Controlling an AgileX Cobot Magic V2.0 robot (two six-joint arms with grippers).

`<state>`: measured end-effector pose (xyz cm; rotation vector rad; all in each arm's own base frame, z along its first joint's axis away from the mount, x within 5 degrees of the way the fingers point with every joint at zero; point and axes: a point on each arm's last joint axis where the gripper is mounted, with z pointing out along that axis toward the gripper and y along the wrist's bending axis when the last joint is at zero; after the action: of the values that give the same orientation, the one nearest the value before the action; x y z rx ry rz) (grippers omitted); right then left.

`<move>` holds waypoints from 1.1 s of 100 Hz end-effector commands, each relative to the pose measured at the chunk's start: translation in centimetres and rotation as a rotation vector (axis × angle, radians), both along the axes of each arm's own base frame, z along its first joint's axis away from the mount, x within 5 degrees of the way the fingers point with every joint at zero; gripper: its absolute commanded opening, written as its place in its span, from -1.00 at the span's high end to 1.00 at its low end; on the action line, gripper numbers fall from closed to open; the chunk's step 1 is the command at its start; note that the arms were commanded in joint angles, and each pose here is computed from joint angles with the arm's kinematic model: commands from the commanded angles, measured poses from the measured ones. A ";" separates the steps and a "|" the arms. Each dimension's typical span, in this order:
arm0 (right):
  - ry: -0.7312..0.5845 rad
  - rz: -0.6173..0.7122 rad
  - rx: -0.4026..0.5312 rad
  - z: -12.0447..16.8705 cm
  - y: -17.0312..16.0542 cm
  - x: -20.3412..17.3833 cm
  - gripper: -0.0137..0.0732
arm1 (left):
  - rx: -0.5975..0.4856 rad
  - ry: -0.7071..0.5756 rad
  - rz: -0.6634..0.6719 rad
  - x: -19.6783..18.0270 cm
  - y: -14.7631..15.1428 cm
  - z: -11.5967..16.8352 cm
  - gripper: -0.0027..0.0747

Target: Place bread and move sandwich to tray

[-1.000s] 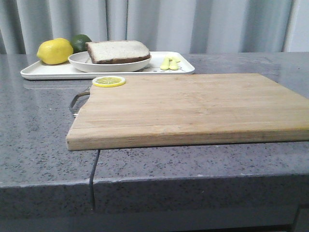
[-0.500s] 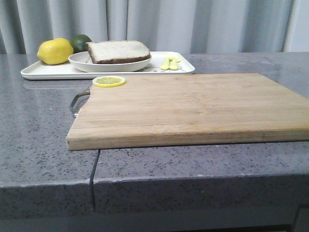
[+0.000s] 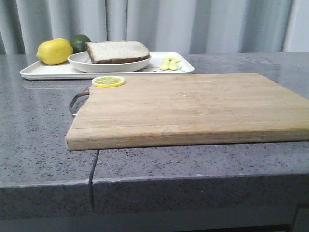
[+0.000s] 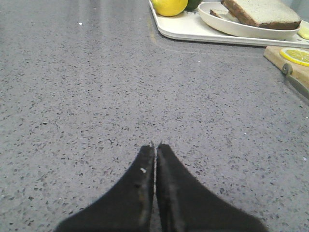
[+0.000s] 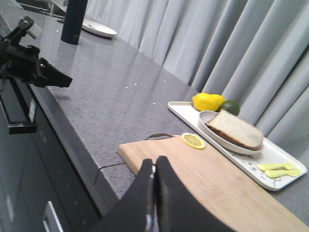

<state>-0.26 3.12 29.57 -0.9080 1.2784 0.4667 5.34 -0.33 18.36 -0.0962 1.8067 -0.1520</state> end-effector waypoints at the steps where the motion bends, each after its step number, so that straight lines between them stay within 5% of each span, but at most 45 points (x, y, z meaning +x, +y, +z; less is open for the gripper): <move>1: -0.105 -0.143 0.088 1.2 -0.7 0.8 0.85 | 0.000 -0.063 0.002 -0.1 0.0 0.1 0.98; 9: -0.112 -0.267 0.155 0.9 -1.1 1.7 0.85 | 0.000 -0.063 0.002 -0.1 0.0 0.1 0.98; 24: -0.093 -0.465 0.416 0.0 -1.9 3.1 0.85 | 0.000 -0.063 0.002 -0.1 0.0 0.1 0.98; 36: -0.081 -0.564 0.503 -1.7 -2.2 4.0 0.85 | 0.000 -0.063 0.002 -0.1 0.0 0.1 0.98; 72: -0.003 -0.768 0.468 -7.7 -2.7 5.6 0.85 | 0.000 -0.063 0.002 -0.1 0.0 0.1 0.98; 110: 0.256 -0.869 0.314 -10.5 -2.9 5.8 0.85 | 0.000 -0.063 0.002 -0.1 0.0 0.1 0.98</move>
<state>5.63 0.25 19.16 0.0184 1.6407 0.0932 5.34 -0.33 18.36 -0.0956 1.8067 -0.1514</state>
